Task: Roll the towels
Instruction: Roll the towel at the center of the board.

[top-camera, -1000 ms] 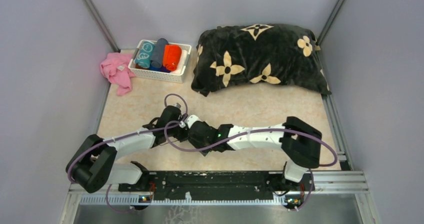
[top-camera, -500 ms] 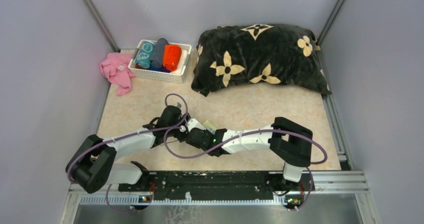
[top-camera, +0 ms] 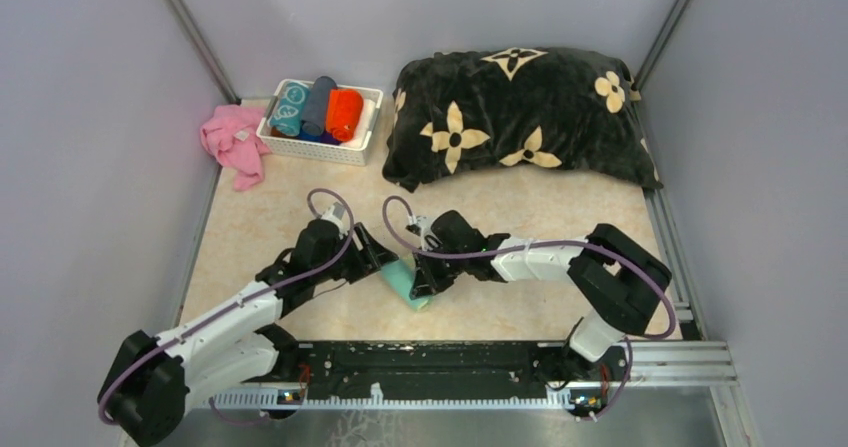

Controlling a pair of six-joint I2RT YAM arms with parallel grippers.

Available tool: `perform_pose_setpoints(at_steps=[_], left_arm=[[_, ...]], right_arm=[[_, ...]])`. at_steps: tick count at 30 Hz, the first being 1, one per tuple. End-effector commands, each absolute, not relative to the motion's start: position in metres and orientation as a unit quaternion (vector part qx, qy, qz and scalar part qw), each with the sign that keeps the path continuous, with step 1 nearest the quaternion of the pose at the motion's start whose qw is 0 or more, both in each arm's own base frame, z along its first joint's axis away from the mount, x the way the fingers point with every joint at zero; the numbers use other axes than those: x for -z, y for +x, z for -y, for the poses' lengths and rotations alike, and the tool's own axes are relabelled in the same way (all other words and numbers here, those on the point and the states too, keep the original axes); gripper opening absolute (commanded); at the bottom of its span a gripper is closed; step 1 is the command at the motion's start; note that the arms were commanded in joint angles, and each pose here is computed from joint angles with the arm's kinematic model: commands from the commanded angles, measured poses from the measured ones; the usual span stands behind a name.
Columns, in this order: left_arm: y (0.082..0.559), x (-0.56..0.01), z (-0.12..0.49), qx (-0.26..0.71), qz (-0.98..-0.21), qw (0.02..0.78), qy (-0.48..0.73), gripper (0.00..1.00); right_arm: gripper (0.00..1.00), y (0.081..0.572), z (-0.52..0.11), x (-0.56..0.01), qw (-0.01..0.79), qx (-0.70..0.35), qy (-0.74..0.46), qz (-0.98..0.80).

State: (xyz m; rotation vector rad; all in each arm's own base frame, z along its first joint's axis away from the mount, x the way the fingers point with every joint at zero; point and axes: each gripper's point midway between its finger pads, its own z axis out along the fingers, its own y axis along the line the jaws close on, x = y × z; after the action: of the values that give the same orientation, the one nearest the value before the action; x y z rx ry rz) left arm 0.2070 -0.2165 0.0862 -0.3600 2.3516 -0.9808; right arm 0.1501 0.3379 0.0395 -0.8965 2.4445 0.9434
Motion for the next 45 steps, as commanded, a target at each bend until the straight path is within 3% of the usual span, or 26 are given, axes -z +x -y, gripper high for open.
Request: perform_pose_setpoints(at_steps=[1, 14, 32, 37, 40, 45], left_arm=[[0.189, -0.083, 0.217, 0.394, -0.872, 0.257, -0.138, 0.70], [0.161, -0.062, 0.229, 0.449, -0.860, 0.178, -0.168, 0.70], [0.153, -0.041, 0.253, 0.466, -0.860, 0.135, -0.156, 0.69], [0.153, -0.027, 0.257, 0.448, -0.871, 0.125, -0.158, 0.63], [0.157, -0.016, 0.254, 0.417, -0.884, 0.118, -0.174, 0.54], [0.170, -0.005, 0.236, 0.345, -0.908, 0.150, -0.182, 0.43]], right_arm=[[0.00, 0.121, -0.358, -0.074, 0.087, -0.507, -0.287, -0.808], [0.00, 0.130, -0.342, -0.046, -0.017, -0.593, -0.139, -0.793], [0.01, 0.135, -0.336, -0.020, -0.052, -0.610, -0.049, -0.789], [0.01, 0.141, -0.336, -0.020, -0.050, -0.622, -0.030, -0.781], [0.08, 0.140, -0.334, -0.027, -0.039, -0.622, -0.037, -0.782], [0.27, 0.143, -0.327, -0.030, 0.000, -0.579, -0.077, -0.812]])
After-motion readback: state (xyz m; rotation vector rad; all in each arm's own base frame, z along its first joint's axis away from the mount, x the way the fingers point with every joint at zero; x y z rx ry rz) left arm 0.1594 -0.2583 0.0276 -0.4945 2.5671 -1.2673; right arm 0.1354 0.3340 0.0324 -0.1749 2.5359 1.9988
